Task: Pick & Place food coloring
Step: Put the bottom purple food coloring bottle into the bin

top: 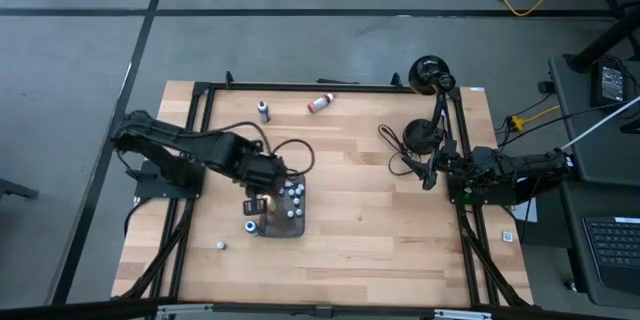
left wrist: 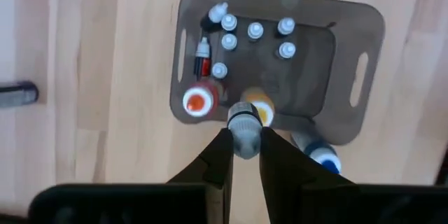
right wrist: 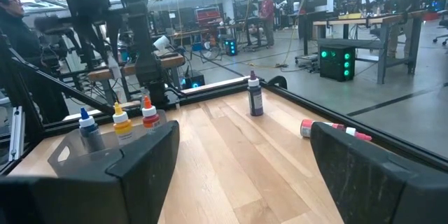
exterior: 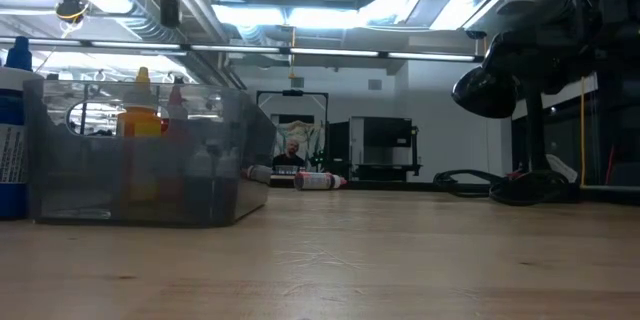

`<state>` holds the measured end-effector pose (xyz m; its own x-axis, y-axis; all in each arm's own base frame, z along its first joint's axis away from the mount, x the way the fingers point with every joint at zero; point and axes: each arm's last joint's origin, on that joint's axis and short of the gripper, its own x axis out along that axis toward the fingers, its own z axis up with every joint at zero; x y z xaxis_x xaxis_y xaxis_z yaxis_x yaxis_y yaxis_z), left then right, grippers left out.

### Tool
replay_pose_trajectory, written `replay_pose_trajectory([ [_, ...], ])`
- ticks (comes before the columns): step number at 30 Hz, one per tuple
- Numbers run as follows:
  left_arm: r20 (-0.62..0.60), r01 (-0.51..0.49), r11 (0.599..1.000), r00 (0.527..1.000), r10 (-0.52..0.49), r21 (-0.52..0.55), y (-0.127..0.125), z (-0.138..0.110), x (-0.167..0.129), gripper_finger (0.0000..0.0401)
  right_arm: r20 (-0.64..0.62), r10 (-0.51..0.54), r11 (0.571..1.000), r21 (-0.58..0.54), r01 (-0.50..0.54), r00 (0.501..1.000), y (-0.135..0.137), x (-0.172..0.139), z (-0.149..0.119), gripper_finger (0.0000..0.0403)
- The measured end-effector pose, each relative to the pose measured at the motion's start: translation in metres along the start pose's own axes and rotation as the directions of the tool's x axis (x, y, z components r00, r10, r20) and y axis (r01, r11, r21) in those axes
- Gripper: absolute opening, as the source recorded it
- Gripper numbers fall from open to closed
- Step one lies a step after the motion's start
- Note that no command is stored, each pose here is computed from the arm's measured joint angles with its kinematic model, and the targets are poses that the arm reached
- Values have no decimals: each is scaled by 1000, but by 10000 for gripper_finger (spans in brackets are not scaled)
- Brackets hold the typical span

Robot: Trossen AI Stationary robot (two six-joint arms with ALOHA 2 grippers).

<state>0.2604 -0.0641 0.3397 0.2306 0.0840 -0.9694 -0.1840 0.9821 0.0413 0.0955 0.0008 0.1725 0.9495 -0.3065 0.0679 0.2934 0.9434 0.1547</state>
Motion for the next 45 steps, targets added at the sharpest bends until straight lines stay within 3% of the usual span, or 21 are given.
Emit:
replay_pose_trajectory([
  [16,-77,-38,996,996,44,77,-29,42,78,44,0,0,1000,0,0,1000,0,0,0,323],
  [33,-77,-32,999,996,35,36,-34,27,135,44,0,0,1000,0,0,1000,0,0,0,323],
  [45,-67,-44,998,997,47,41,-34,21,159,44,0,0,1000,0,0,1000,0,0,0,323],
])
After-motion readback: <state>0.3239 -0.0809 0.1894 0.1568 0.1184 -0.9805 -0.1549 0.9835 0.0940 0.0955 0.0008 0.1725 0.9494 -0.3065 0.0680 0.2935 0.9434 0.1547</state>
